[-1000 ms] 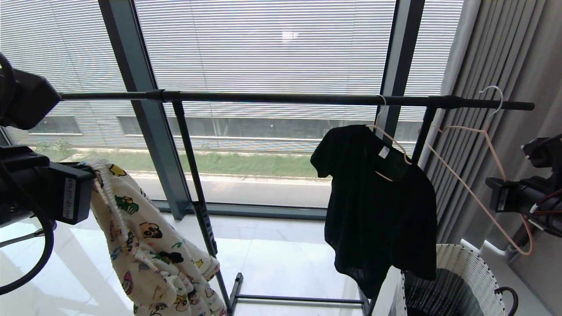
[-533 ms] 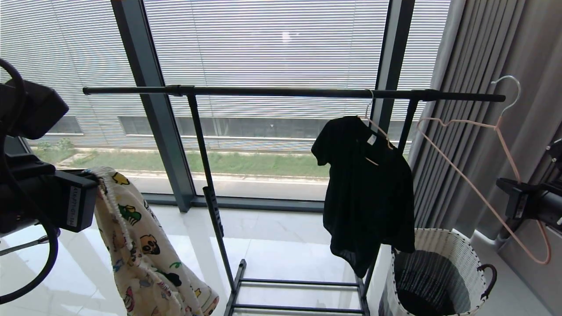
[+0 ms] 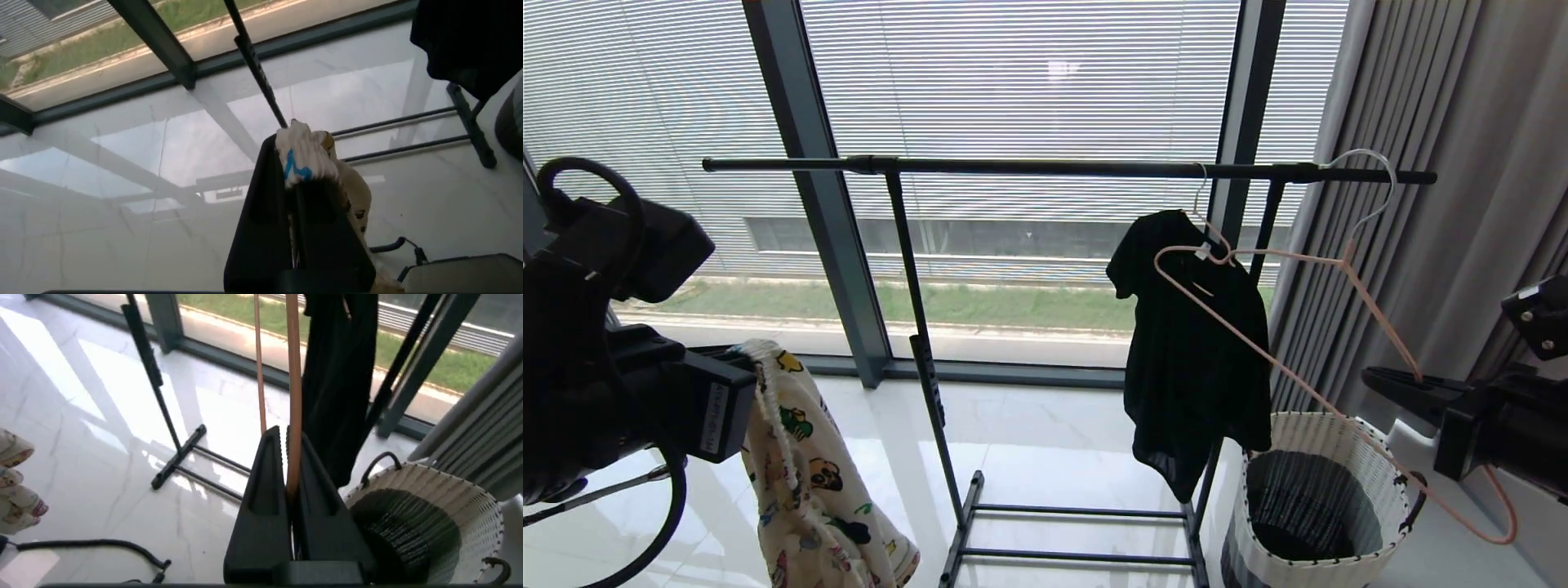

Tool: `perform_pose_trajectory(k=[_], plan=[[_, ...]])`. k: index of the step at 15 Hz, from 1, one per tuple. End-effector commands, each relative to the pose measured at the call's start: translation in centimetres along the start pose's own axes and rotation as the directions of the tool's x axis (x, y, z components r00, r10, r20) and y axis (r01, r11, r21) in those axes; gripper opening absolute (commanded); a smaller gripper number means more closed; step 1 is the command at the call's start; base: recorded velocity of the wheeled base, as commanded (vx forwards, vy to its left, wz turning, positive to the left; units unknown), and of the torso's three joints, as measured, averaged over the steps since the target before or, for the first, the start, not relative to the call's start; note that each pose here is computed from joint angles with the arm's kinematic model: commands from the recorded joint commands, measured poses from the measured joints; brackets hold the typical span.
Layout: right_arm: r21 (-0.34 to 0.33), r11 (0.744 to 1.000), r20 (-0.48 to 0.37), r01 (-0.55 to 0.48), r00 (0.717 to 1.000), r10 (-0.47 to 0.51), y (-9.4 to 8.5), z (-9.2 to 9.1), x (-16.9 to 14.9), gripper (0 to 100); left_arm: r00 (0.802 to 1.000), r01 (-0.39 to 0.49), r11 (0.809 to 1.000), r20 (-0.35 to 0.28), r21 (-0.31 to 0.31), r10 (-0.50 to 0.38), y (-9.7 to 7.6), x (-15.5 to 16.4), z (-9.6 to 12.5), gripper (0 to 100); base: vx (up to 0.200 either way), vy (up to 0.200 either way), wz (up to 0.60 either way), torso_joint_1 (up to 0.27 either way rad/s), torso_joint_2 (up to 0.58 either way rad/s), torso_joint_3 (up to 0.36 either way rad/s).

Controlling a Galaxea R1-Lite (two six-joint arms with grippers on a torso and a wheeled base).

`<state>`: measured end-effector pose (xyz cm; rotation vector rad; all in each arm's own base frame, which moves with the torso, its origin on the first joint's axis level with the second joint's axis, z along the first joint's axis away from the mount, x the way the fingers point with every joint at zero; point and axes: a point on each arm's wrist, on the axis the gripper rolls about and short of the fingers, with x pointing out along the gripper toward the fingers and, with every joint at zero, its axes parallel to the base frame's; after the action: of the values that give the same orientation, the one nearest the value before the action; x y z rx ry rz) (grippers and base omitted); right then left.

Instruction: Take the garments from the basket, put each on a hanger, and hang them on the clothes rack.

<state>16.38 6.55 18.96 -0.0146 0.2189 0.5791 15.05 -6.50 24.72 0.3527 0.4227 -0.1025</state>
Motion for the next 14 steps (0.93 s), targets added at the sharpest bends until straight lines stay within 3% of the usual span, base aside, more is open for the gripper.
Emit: perform_pose_trajectory(k=[1, 2, 3, 5, 8, 14], plan=[[-0.025, 0.987, -0.037, -0.157, 0.987, 0.156, 2.8, -0.9, 0.1, 0, 0.999, -0.052, 0.998, -0.018, -0.031, 0.051, -1.3, 3.3, 1.1, 0, 0.000, 0.000, 0.00, 0.000, 0.00, 0.000], [-0.025, 0.971, -0.060, -0.237, 0.970, 0.235, 4.2, -1.2, 0.4, 0, 0.985, -0.174, 0.978, -0.011, -0.118, 0.174, -2.2, 6.6, 2.5, 0, 0.000, 0.000, 0.00, 0.000, 0.00, 0.000], [-0.019, 0.959, -0.068, -0.282, 0.957, 0.280, 5.1, -1.3, 0.5, 0, 0.975, -0.222, 0.961, -0.024, -0.165, 0.221, -2.8, 8.5, 3.4, 0, 0.000, 0.000, 0.00, 0.000, 0.00, 0.000], [0.004, 0.925, -0.081, -0.380, 0.922, 0.379, 7.0, -1.5, 0.2, 0, 0.973, -0.225, 0.942, -0.009, -0.248, 0.230, -3.6, 10.9, 5.5, 0, 0.000, 0.000, 0.00, 0.000, 0.00, 0.000], [0.015, 0.881, -0.109, -0.473, 0.875, 0.472, 9.1, -1.8, 0.6, 0, 0.973, -0.220, 0.940, 0.009, -0.262, 0.230, -4.1, 12.4, 7.0, 0, 0.000, 0.000, 0.00, 0.000, 0.00, 0.000], [0.018, 0.873, -0.098, -0.487, 0.868, 0.486, 10.2, -1.3, 3.1, 0, 0.977, -0.198, 0.936, 0.021, -0.291, 0.213, -4.8, 12.4, 7.4, 0, 0.000, 0.000, 0.00, 0.000, 0.00, 0.000]])
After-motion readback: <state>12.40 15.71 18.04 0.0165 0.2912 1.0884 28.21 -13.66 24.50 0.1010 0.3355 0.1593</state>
